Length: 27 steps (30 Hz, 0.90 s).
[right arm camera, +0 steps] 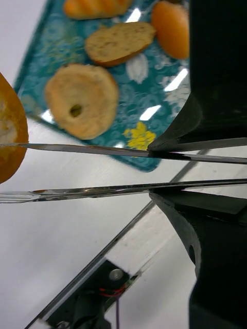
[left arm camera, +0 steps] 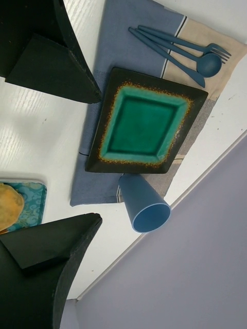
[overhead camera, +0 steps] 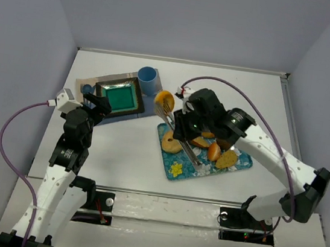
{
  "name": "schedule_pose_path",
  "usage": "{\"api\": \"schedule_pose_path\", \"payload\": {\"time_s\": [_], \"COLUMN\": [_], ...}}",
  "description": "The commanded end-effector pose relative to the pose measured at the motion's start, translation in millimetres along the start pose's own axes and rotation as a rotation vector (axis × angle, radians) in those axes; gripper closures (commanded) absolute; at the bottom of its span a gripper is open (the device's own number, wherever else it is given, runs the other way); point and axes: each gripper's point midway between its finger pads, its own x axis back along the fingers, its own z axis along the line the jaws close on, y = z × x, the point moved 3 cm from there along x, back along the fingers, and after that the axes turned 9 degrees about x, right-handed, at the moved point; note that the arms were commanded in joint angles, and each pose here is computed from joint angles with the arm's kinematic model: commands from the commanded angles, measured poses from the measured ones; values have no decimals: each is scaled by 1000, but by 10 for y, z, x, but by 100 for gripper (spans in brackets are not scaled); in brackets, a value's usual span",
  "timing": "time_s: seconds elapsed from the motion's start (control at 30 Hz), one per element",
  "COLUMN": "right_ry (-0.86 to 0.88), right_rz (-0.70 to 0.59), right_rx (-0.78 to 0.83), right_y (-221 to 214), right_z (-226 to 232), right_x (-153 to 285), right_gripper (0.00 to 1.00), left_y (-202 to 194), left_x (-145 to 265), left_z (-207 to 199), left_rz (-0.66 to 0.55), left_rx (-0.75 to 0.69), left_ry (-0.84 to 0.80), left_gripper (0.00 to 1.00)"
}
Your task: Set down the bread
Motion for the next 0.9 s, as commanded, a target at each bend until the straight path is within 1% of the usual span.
{"api": "schedule_pose_path", "payload": {"time_s": [0.0,0.1,0.13,0.2,0.23,0.47,0.6,0.67,0.7,0.8,0.87], "right_ry": [137,180,179,182,190,138,105,107,105,108,109], "right_rz": [-197,-160,-130,-99,-79,-61,-77,-69,-57,-44,-39], "right_rx": [165,213,218,226,235,243,231,230,224,206,207], "right_y": [937,1128,1239,1308,1352,1468,1453,1408,1358,1313,1296], "right_z": [247,305,305,303,302,183,60,46,29,-26,-29], "right_x": [-500,-801,-996,-1190,-1382,-2083,-2411,-2529,-2628,-2713,-2733], "right_gripper": [71,71,71,71,71,65,61,60,58,54,47], "left_y": [36,46,47,54,56,53,42,44,44,42,49], "left_x": [0,15,19,34,38,33,22,21,21,23,27], "left_z": [-55,-55,-50,-44,-42,-41,-38,-36,-36,-33,-35], "left_rz": [-16,-18,-19,-22,-25,-24,-20,-21,-21,-21,-24], "left_rx": [-5,-5,-3,0,5,4,2,2,2,2,3], "left_ry": [-30,-30,-29,-28,-30,-29,-25,-24,-24,-24,-25], "left_gripper": [1,1,1,1,1,1,1,1,1,1,1]}}
